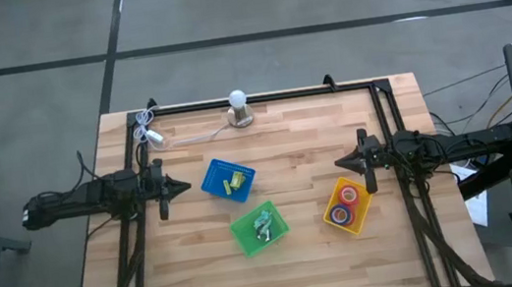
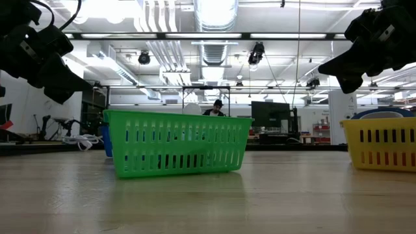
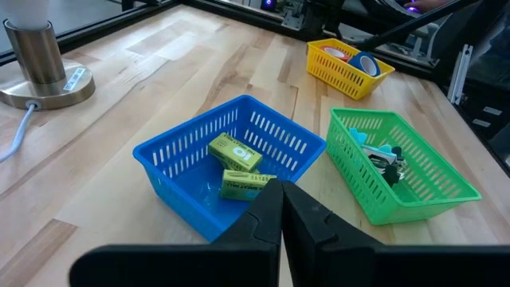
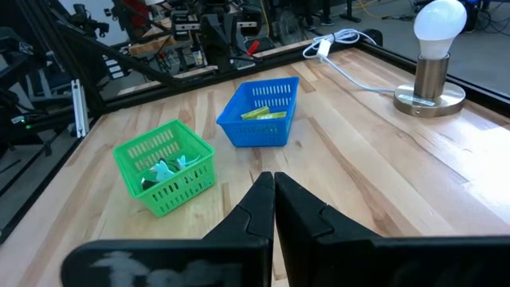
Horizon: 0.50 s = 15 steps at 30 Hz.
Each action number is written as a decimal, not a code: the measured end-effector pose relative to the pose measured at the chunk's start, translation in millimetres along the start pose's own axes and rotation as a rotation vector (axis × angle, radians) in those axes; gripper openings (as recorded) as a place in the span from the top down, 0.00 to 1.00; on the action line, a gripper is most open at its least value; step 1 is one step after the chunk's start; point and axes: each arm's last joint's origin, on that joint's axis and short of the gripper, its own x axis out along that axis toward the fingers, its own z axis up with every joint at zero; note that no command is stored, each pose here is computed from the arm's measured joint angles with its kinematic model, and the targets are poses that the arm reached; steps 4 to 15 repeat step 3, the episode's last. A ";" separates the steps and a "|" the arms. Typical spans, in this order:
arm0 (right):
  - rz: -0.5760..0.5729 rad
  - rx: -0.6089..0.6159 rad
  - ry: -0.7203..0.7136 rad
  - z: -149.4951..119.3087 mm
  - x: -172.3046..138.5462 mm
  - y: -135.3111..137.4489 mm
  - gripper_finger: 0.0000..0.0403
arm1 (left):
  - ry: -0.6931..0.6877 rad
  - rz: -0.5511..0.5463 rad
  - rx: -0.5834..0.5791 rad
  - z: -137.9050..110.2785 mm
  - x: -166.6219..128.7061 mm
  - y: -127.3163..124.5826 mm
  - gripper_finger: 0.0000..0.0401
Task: Pick and place Stapler, Stapler remover, tape
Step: Return to Home Position
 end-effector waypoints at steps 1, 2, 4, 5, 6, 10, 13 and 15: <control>0.000 0.000 0.000 0.0 0.0 0.0 0.98 | 0.000 0.000 0.000 0.0 0.0 0.0 0.98; 0.000 0.000 0.000 0.0 0.0 0.0 0.98 | 0.000 0.000 0.000 0.0 0.0 0.0 0.98; 0.000 0.000 0.000 0.0 0.0 0.0 0.98 | 0.000 0.000 0.000 0.0 0.0 0.0 0.98; 0.000 0.000 0.000 0.0 0.0 0.0 0.98 | 0.000 0.000 0.000 0.0 0.0 0.0 0.98; 0.000 0.000 0.000 0.0 0.0 0.0 0.98 | 0.000 0.000 0.000 0.0 0.0 0.0 0.98; 0.000 0.000 0.000 0.0 0.0 0.0 0.98 | 0.000 0.000 0.000 0.0 0.0 0.0 0.98; 0.000 0.000 0.000 0.0 0.0 0.0 0.98 | 0.000 0.000 0.000 0.0 0.0 0.0 0.98; 0.000 0.000 0.000 0.0 0.0 0.0 0.98 | 0.000 0.000 0.000 0.0 0.0 0.0 0.98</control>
